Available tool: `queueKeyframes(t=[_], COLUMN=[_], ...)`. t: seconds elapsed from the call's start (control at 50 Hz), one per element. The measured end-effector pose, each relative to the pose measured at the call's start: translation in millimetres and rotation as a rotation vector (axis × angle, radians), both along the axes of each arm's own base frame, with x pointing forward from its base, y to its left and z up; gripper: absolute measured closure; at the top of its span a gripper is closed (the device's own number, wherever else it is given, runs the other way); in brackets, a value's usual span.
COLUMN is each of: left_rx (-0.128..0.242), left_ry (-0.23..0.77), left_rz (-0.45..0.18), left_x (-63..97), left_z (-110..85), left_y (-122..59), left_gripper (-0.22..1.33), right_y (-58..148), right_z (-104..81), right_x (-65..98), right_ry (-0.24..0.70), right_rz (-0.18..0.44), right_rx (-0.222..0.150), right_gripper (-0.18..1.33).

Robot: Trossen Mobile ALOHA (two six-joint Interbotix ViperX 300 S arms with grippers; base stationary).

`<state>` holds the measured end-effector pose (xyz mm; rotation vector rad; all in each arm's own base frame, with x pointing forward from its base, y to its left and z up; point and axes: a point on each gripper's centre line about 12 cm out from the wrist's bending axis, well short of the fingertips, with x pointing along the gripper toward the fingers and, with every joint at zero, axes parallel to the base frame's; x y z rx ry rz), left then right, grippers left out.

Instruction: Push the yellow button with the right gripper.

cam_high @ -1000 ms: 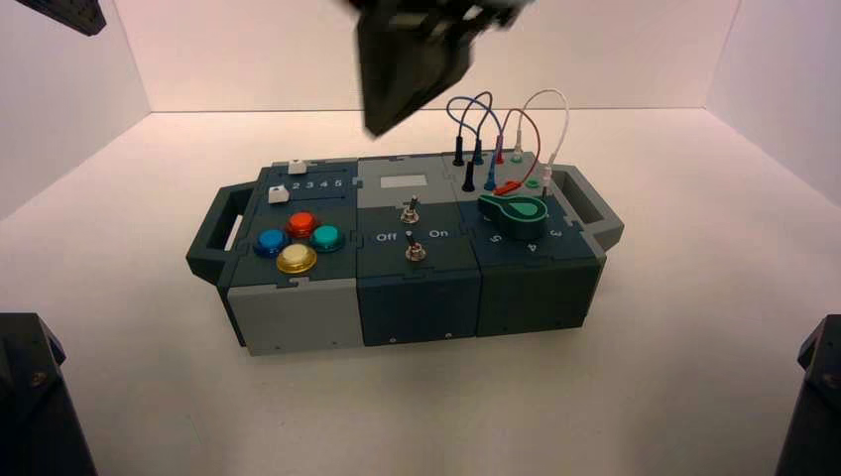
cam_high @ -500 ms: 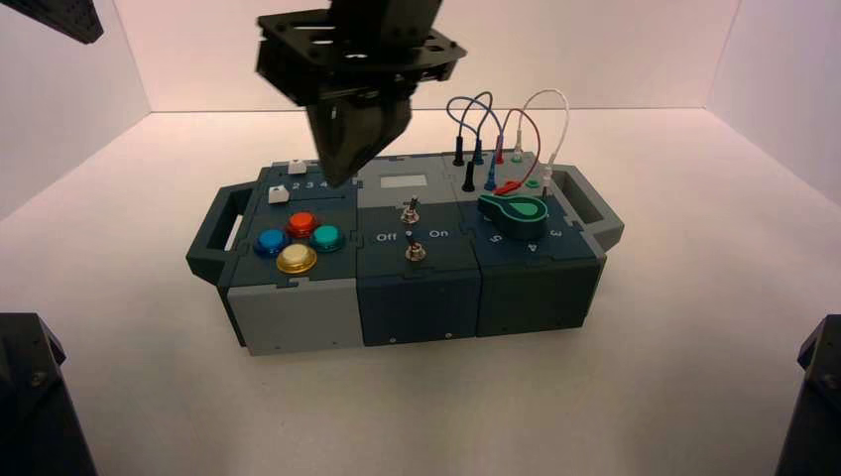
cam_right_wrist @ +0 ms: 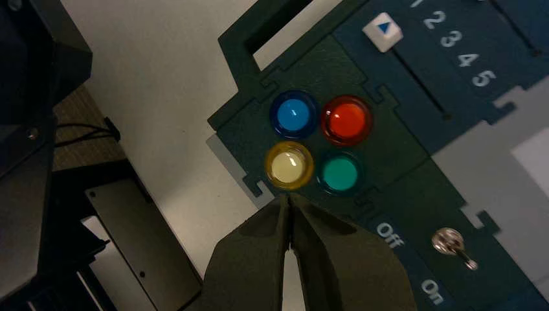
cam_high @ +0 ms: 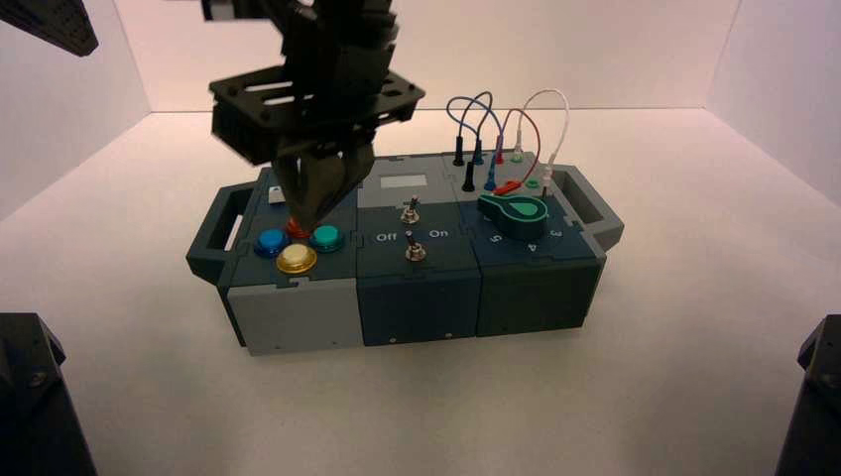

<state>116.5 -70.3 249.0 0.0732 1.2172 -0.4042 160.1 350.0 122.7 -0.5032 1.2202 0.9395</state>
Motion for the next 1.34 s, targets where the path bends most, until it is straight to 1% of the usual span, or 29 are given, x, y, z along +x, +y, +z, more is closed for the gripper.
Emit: queueKeyframes(t=[0.26, 0.56, 0.78, 0.9, 0.96, 1.02, 1.06, 1.08, 1.18, 1.24, 1.34], left_rx=[0.006, 0.018, 0.023, 0.026, 0.027, 0.025, 0.026, 0.028, 0.03, 0.029, 0.032], left_ry=[0.009, 0.015, 0.02, 0.023, 0.024, 0.023, 0.026, 0.025, 0.029, 0.031, 0.033], left_rz=[-0.001, -0.006, -0.007, -0.008, -0.008, -0.009, -0.009, -0.009, -0.01, -0.01, -0.01], left_x=[-1.3, -2.1, -2.7, -3.1, -2.9, -3.1, -3.4, -3.3, -4.1, -4.3, -4.6], left_z=[-2.6, -3.7, -4.0, -4.1, -4.3, -4.1, -4.7, -4.7, -6.6, -6.6, -7.2], left_y=[0.8, 1.8, 2.5, 2.6, 2.5, 2.4, 2.6, 2.9, 3.1, 3.0, 3.3], left_gripper=[1.27, 1.27, 1.27, 1.27, 1.27, 1.27, 1.27, 1.27, 1.27, 1.27, 1.27], right_y=[9.0, 11.7, 19.2, 18.6, 15.6, 13.6, 12.6, 12.6, 11.2, 9.7, 8.4], right_z=[-6.0, -24.7, -26.8, -25.0, -22.5, -17.9, -9.7, -9.1, 7.3, 10.5, 8.8], right_x=[2.3, 3.6, 5.7, 4.3, 2.8, 2.3, 1.7, 1.7, 0.8, 0.1, -0.4], right_ry=[0.004, 0.024, 0.029, 0.036, 0.042, 0.044, 0.04, 0.039, 0.027, 0.025, 0.027], right_rz=[0.002, 0.003, -0.004, -0.001, 0.0, -0.005, -0.007, -0.007, -0.018, -0.021, -0.023], right_rx=[-0.005, -0.043, -0.033, -0.04, -0.053, -0.05, -0.038, -0.036, -0.001, 0.006, 0.004], right_gripper=[1.29, 1.29, 1.3, 1.29, 1.29, 1.29, 1.29, 1.29, 1.29, 1.29, 1.29])
